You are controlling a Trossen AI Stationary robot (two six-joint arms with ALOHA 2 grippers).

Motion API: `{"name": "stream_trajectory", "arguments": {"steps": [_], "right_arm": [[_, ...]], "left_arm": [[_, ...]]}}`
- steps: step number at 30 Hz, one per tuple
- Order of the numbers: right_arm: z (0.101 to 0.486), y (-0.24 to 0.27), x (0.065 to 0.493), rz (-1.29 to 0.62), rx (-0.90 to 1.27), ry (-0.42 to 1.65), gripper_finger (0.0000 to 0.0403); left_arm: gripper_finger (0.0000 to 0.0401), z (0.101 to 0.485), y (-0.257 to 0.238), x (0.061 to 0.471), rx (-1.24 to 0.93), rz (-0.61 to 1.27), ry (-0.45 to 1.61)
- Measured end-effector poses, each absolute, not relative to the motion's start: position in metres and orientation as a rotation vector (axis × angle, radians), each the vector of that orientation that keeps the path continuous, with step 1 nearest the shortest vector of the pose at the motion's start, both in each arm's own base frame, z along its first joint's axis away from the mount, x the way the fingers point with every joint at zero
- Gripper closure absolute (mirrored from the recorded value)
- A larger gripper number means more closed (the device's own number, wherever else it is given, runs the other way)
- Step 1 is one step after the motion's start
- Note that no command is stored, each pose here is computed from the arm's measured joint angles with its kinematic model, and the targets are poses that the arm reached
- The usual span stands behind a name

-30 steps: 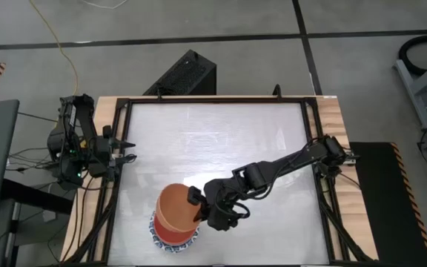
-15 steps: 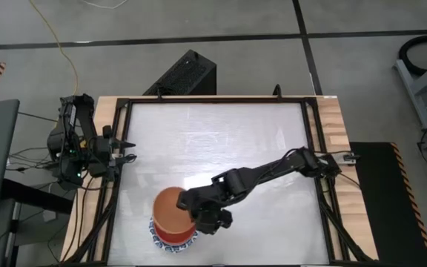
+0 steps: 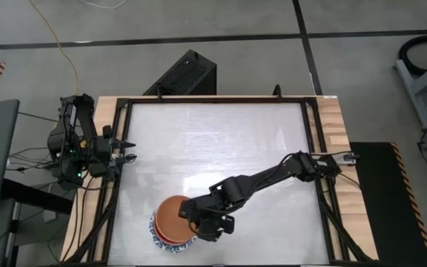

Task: Nest bowls inside each other
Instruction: Stack the light orange bowl on top of the other orange bowl

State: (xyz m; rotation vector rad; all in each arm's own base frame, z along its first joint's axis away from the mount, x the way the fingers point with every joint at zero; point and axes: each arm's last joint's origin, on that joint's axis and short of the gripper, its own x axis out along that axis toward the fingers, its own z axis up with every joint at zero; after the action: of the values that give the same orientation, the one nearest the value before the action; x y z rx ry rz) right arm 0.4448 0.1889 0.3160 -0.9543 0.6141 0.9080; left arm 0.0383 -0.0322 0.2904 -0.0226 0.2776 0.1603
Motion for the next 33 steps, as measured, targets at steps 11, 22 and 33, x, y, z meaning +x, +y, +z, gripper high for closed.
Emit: {"name": "stream_trajectory", "arguments": {"steps": [11, 22, 33], "right_arm": [[0.32, 0.188, 0.447, 0.833, -0.817, 0.636, 0.0357], [0.323, 0.191, 0.45, 0.786, -0.737, 0.613, 0.0296], [0.329, 0.196, 0.45, 0.789, -0.756, 0.563, 0.0224]], "left_arm": [[0.0214, 0.29, -0.032, 0.038, -0.022, 0.161, 0.275], [0.0214, 0.29, -0.032, 0.038, -0.022, 0.161, 0.276], [0.0214, 0.29, -0.032, 0.038, -0.023, 0.161, 0.276]]}}
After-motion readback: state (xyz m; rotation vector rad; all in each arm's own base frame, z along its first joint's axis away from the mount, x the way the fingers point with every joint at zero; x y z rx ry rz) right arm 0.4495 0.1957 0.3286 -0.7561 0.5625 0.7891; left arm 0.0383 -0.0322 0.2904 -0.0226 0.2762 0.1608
